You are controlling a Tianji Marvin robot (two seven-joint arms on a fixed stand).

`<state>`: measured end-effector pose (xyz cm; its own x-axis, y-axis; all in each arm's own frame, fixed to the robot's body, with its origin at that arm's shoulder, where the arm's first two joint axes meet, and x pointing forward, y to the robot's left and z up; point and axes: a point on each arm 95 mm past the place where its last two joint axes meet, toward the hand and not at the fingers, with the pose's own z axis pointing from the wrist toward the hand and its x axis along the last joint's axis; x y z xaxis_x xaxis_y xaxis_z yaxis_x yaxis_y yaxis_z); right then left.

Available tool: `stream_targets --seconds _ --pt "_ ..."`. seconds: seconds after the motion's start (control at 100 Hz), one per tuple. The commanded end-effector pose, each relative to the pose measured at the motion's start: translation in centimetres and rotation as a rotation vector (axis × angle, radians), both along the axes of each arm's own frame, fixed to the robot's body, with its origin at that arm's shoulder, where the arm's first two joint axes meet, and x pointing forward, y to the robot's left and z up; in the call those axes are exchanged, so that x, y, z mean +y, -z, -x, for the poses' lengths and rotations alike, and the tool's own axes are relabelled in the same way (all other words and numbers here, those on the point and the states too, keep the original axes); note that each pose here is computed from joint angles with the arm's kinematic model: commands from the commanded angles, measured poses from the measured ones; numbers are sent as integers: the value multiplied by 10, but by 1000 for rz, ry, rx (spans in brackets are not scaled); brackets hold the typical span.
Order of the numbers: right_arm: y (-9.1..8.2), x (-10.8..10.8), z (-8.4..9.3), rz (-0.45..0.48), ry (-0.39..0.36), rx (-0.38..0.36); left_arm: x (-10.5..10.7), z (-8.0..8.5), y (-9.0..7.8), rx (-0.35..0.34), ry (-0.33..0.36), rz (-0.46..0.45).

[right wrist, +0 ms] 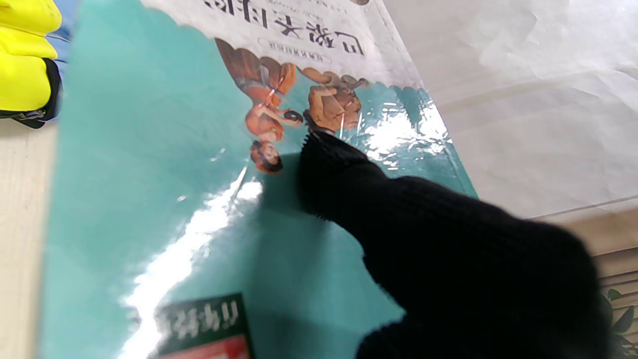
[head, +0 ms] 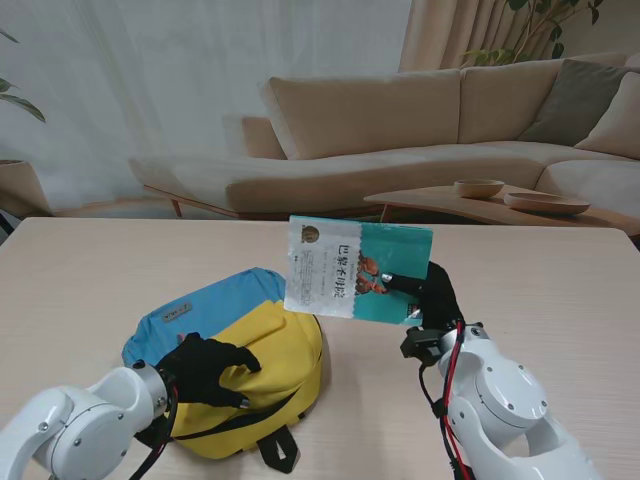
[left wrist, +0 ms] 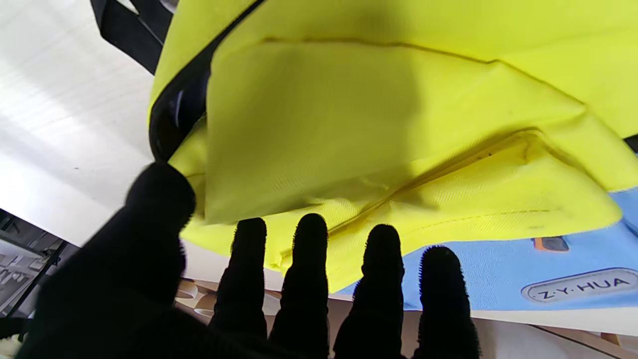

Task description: Pack books into the school bag then zip close the school bag

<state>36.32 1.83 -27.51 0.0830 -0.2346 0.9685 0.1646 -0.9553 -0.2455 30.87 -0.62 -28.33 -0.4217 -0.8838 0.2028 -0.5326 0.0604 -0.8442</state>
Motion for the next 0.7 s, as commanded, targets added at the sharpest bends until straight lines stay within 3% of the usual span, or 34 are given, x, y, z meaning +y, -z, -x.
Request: stream_targets --seconds 0.0,0.24,0.69 --pt "-2 5 3 -18 -16 -3 -3 3 3 17 11 -10" --pt "-1 2 4 -11 -39 1 -5 -4 5 -10 -18 56" --pt "-3 -9 21 22 -145 51 8 -20 -14 -160 -88 195"
